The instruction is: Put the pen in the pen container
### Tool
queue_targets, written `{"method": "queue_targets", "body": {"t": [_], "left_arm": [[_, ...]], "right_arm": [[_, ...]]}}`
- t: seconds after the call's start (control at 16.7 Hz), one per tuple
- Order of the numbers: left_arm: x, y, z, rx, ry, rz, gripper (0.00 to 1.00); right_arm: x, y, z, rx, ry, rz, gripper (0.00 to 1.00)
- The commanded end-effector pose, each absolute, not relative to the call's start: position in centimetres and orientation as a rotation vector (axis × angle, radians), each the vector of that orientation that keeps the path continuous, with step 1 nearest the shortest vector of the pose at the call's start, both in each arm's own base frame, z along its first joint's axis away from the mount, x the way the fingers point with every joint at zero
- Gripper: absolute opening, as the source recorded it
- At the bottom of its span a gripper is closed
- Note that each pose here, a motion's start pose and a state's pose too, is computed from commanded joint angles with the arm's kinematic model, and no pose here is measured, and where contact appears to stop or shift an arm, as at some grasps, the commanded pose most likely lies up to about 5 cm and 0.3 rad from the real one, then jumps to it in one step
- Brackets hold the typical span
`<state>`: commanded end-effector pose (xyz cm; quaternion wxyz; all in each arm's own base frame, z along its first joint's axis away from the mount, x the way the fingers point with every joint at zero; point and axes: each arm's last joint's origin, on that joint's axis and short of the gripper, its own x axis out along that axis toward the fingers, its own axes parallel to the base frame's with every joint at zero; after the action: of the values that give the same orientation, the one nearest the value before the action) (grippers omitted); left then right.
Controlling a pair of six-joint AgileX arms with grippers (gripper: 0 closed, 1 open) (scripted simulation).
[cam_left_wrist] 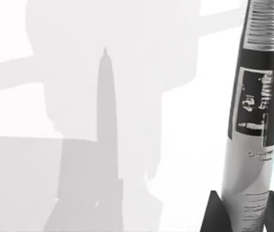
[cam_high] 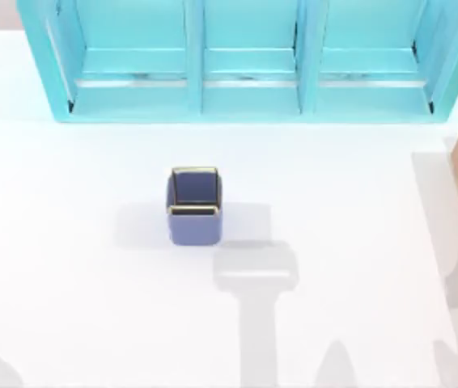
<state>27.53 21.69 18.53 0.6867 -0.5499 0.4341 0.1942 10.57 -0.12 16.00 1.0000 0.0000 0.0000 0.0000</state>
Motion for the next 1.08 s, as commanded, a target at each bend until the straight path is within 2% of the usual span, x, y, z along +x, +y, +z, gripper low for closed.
{"method": "queue_targets", "body": {"t": [0.18,0.42,0.78,1.08], "left_arm": [[23.9,21.0,22.4,-1.216,0.959,0.427,0.0],[20.5,21.0,23.8,-1.243,0.947,0.448,0.0],[20.9,20.9,23.8,-1.24,0.959,0.455,0.0],[25.4,18.3,23.4,-1.205,1.129,0.624,0.0]], "right_arm": [[10.6,-0.1,16.0,0.0,0.0,0.0,1.0],[10.6,-0.1,16.0,0.0,0.0,0.0,1.0],[10.6,-0.1,16.0,0.0,0.0,0.0,1.0],[10.6,-0.1,16.0,0.0,0.0,0.0,1.0]]}}
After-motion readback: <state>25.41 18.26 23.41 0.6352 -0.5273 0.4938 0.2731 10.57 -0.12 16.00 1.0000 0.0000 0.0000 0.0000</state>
